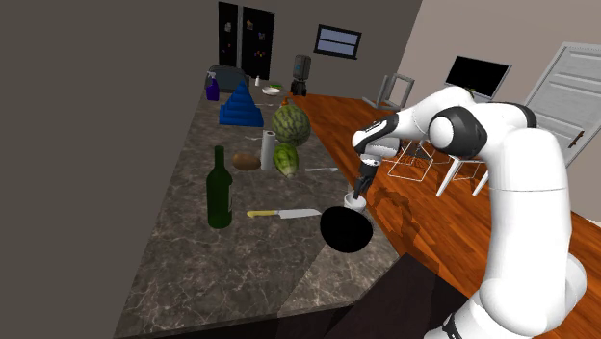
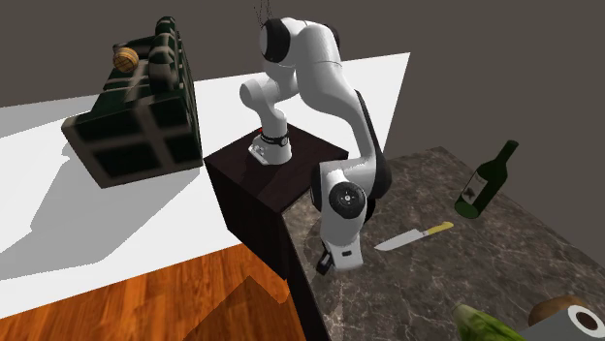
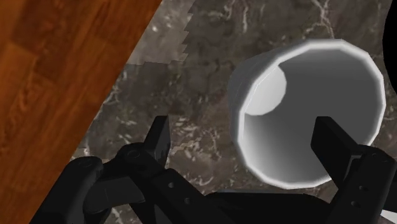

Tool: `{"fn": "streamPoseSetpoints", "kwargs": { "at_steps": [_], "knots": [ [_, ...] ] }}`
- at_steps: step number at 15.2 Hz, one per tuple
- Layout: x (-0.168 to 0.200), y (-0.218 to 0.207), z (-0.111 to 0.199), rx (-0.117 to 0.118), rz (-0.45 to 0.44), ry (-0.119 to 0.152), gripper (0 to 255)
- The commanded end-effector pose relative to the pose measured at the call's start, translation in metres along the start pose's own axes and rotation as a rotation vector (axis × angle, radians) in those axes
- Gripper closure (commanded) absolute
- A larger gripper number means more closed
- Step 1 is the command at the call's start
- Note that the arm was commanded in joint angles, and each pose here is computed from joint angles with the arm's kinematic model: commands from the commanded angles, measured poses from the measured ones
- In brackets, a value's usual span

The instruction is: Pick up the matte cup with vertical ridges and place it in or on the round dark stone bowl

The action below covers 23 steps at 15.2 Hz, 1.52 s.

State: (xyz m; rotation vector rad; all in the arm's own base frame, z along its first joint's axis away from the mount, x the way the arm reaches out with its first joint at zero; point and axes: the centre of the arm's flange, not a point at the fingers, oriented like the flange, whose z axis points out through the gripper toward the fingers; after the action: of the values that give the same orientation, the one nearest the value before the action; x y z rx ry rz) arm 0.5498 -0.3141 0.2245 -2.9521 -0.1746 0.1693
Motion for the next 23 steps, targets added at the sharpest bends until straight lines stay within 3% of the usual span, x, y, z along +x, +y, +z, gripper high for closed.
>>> {"fn": "streamPoseSetpoints", "kwargs": {
  "at_steps": [1,10,11,20,23],
  "knots": [
    [0.0,0.0,0.012,0.0,0.0,0.0,0],
    [0.0,0.0,0.02,0.0,0.0,0.0,0],
    [0.0,0.0,0.02,0.0,0.0,0.0,255],
    [0.0,0.0,0.02,0.0,0.0,0.0,255],
    [-0.002,-0.003,0.004,0.0,0.0,0.0,255]
  ]
}}
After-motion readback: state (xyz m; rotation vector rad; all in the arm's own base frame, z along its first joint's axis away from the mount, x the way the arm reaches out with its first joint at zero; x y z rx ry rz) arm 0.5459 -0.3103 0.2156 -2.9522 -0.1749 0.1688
